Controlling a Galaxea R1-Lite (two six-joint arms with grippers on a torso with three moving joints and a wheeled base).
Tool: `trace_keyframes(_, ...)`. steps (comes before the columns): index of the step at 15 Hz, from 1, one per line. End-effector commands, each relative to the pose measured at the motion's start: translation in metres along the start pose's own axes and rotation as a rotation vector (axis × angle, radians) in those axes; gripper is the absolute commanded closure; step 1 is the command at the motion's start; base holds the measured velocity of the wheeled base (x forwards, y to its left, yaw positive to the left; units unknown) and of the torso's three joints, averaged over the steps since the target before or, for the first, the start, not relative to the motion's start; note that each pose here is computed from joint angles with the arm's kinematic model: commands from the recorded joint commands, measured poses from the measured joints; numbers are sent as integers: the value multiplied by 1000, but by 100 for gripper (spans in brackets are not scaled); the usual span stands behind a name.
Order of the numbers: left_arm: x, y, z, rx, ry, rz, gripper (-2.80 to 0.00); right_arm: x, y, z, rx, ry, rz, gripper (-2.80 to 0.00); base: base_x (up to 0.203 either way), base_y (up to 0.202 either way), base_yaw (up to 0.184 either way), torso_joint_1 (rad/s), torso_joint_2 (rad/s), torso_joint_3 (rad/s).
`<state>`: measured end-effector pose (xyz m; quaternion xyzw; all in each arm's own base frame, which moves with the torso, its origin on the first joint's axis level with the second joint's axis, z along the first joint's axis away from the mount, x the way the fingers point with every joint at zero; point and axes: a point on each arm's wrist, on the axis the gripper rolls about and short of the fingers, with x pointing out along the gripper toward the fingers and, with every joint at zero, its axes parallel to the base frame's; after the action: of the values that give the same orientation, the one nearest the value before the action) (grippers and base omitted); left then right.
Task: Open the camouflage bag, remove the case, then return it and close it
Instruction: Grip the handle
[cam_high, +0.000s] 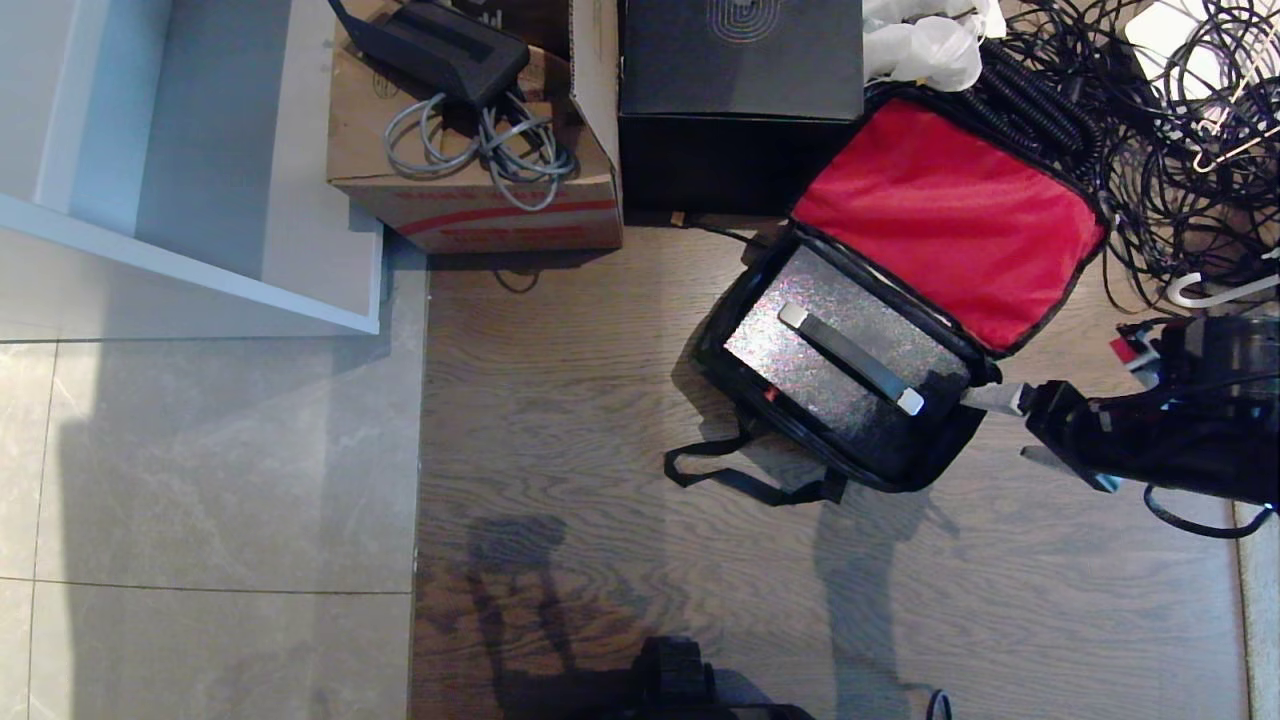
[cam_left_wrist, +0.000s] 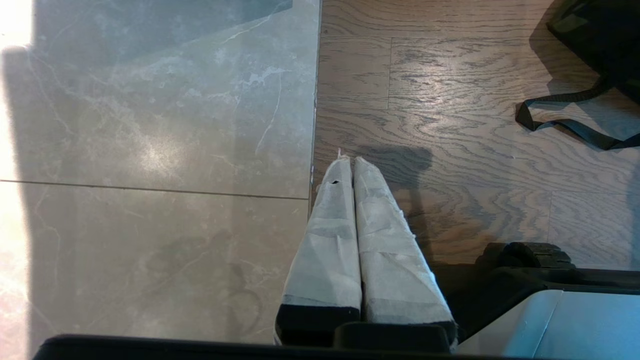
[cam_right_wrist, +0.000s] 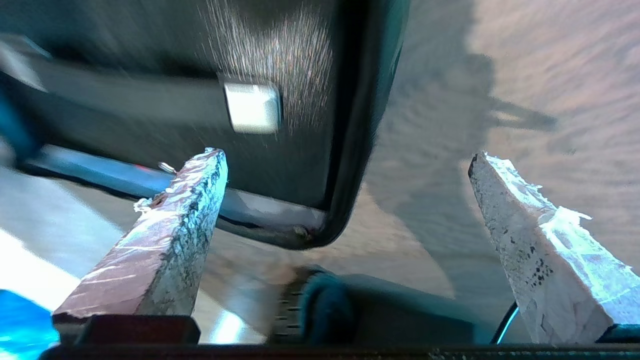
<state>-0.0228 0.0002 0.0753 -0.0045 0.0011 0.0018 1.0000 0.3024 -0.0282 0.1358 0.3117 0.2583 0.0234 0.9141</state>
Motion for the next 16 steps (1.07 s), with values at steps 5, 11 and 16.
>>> trace_keyframes(5,0,0,0,0,-1,-1,0,31,10,-48,-39,97,-100,-280,0,0,0,0,0,0)
trace_keyframes(11,0,0,0,0,-1,1,0,55,9,-67,-30,78,-134,-280,0,0,0,0,0,0)
trace_keyframes(16,0,0,0,0,-1,1,0,70,10,-73,-25,43,-147,-280,0,0,0,0,0,0)
